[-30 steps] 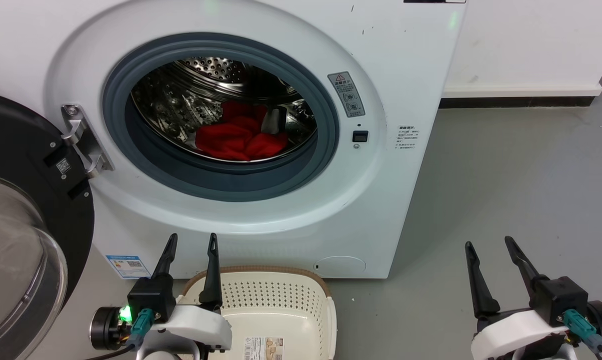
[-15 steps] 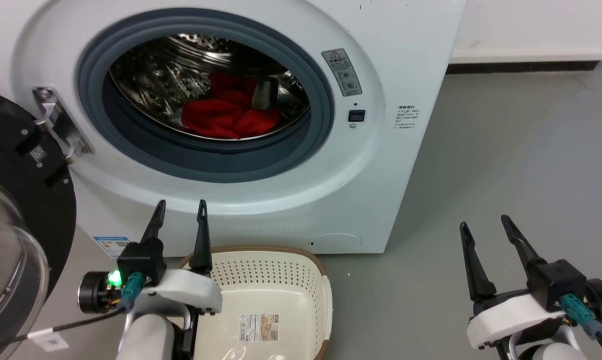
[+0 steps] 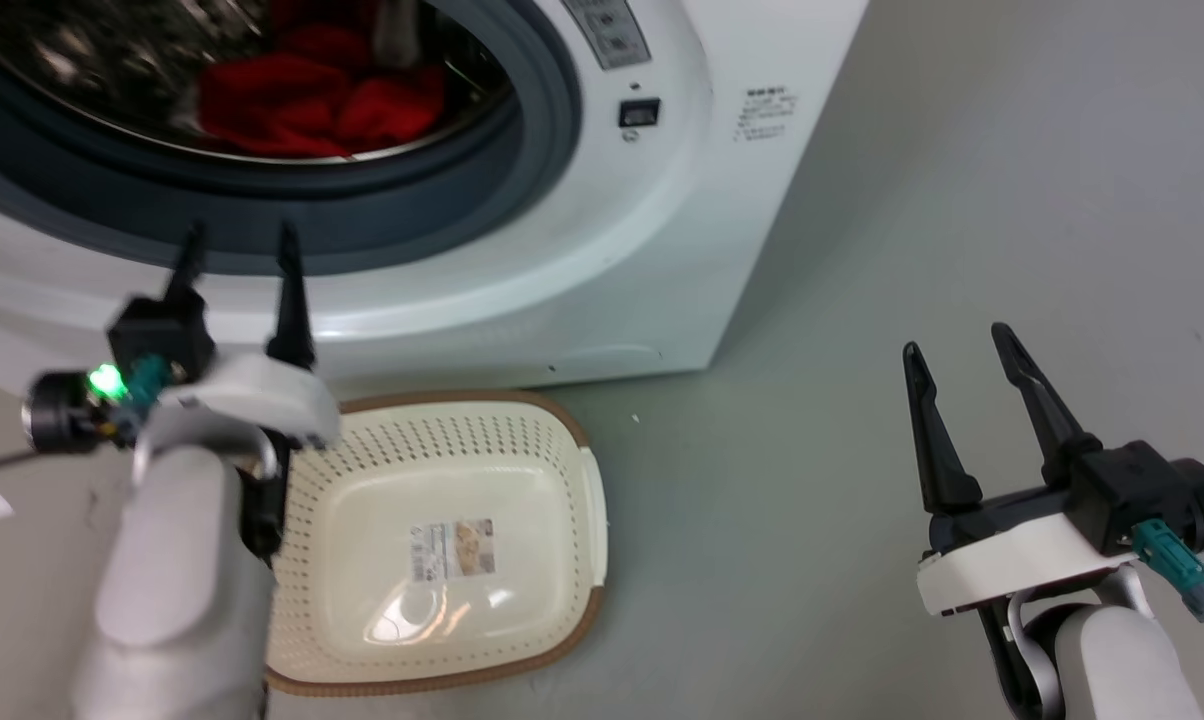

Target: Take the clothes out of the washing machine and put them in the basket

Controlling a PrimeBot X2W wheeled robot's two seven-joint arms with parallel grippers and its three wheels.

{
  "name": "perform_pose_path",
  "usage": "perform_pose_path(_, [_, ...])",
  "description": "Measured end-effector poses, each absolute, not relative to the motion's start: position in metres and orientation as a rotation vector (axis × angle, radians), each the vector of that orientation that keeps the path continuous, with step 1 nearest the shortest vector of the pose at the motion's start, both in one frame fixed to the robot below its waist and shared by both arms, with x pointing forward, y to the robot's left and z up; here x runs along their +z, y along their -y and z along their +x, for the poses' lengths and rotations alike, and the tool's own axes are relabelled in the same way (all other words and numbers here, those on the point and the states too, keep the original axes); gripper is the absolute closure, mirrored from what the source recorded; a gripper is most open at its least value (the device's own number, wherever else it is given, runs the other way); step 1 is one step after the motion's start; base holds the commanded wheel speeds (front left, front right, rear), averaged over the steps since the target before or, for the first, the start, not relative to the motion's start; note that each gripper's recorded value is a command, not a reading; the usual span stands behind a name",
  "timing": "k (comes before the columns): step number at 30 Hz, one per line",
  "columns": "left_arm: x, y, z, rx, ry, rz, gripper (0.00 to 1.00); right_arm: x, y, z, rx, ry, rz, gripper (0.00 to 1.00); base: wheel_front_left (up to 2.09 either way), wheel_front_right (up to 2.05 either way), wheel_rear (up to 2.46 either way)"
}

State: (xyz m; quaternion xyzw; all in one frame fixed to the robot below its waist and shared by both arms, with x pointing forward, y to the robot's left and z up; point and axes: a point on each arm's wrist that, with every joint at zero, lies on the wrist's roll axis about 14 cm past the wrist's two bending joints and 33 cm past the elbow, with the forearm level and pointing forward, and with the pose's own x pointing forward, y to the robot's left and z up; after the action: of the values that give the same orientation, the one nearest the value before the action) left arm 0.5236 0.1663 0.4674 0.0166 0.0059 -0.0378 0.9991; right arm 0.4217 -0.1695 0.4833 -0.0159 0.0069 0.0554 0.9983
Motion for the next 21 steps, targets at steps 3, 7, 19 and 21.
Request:
perform_pose_path(3, [0.454,-0.167,0.550,-0.089,-0.042,0.054,0.00,0.471,0.175,0.425,0.095,-0.039,-0.024,0.00,0.00,0.00,0.00])
perform_pose_path(7, [0.437,-0.165,0.587,-0.113,-0.089,0.083,0.00,0.454,0.182,0.432,0.078,-0.073,-0.010,0.00,0.00,0.00,0.00])
perform_pose_path(19, [0.394,-0.166,0.680,-0.146,-0.233,0.176,0.00,0.406,0.198,0.439,0.031,-0.170,0.031,0.00,0.00,0.00,0.00])
perform_pose_path(21, [0.390,-0.164,0.693,-0.154,-0.255,0.197,0.00,0.399,0.201,0.438,0.022,-0.188,0.035,0.00,0.00,0.00,0.00])
